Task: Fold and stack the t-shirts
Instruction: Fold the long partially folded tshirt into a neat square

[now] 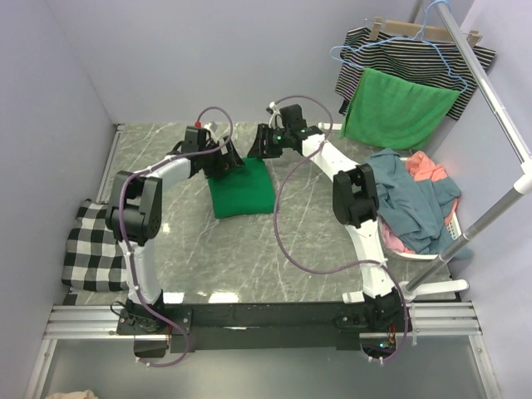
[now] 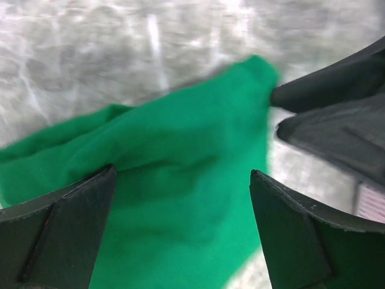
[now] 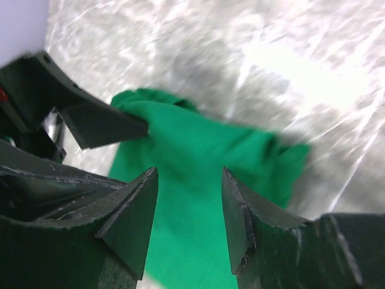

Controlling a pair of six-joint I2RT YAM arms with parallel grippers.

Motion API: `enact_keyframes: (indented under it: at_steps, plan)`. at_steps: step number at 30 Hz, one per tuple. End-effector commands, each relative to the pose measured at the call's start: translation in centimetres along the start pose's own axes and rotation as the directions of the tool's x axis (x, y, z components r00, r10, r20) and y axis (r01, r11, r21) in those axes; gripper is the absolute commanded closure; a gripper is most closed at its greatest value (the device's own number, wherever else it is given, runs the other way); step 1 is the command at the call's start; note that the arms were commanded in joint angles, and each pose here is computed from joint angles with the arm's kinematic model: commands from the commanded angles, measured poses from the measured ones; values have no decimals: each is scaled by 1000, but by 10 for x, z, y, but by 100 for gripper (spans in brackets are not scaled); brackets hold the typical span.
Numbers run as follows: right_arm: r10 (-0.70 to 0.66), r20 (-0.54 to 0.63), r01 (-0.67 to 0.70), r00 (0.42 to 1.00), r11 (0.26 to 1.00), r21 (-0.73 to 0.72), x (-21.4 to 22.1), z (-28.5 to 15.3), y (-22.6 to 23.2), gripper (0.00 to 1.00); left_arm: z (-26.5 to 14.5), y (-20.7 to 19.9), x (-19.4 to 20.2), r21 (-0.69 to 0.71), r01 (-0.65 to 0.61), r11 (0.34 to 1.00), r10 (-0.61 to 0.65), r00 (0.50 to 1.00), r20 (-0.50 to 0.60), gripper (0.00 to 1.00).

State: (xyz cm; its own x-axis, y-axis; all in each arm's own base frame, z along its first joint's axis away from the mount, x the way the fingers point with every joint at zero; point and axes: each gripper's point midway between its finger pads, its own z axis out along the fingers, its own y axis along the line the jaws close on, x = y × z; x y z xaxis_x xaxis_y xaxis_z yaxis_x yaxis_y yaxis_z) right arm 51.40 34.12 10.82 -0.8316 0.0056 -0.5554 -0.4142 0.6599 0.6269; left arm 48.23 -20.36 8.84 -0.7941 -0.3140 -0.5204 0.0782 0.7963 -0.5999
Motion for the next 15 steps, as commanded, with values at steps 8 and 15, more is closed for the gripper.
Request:
enact_keyframes:
  at_steps: [8,15]
  plan:
    - [68,60,-71,996,996,52,-19,2,-45,46,42,38,-34,-67,-71,995,78,990,116,1]
    - [40,79,-47,996,995,83,-18,-22,-37,46,34,32,-53,-76,-92,993,103,983,155,0]
